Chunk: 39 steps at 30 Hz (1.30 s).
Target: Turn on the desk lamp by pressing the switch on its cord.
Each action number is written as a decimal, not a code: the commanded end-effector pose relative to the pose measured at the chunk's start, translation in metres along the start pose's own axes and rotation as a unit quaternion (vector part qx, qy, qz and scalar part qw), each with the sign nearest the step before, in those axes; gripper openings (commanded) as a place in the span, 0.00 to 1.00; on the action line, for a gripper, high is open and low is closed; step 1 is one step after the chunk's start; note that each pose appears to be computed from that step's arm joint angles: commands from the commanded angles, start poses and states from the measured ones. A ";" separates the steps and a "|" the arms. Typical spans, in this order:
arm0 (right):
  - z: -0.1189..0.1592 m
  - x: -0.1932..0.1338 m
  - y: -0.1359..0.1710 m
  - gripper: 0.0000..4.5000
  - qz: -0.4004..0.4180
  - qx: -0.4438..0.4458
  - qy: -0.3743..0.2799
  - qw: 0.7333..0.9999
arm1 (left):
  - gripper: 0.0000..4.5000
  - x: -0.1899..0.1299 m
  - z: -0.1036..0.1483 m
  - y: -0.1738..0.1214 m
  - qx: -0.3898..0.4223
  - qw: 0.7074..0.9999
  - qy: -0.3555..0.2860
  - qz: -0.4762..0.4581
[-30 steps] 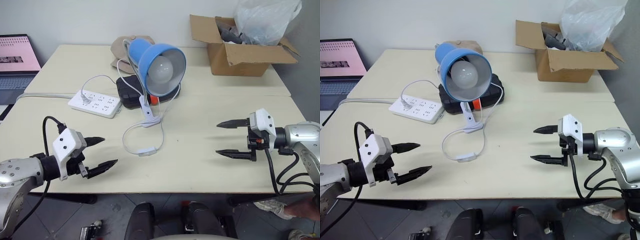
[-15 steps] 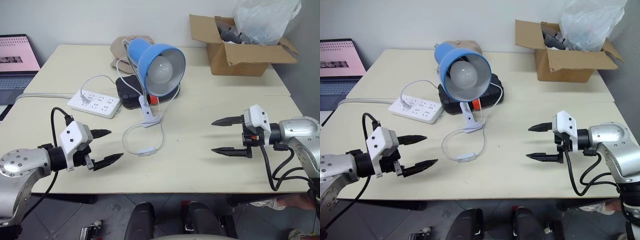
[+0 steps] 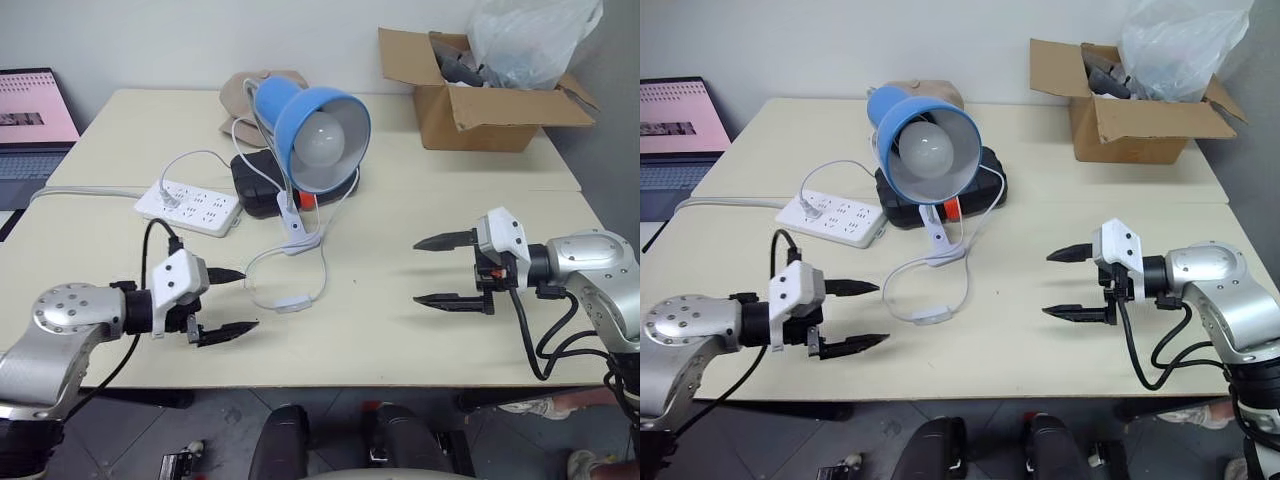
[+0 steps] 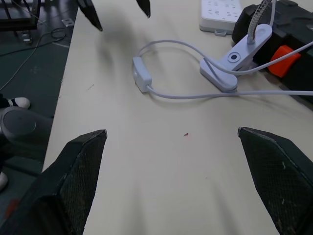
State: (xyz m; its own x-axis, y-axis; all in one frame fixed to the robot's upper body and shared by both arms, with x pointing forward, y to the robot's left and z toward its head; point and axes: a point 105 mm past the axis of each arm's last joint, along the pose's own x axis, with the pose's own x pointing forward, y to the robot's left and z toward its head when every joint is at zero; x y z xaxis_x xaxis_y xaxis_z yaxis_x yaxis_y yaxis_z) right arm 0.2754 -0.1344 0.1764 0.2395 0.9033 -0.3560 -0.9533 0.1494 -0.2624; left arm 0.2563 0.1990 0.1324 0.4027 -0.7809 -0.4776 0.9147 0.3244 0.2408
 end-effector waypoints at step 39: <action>0.010 0.017 0.023 1.00 -0.033 0.017 0.011 0.999 | 0.09 0.064 -0.020 0.017 0.082 0.992 -0.011 -0.091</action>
State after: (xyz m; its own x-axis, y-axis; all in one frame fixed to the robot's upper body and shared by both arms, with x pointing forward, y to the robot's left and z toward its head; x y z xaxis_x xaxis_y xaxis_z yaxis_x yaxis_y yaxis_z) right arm 0.2562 -0.1181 0.1608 0.3029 0.8657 -0.3986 -0.9498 0.2400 -0.2005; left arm 0.2951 0.1708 0.0806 0.2284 -0.8237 -0.5190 0.9641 0.1173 0.2382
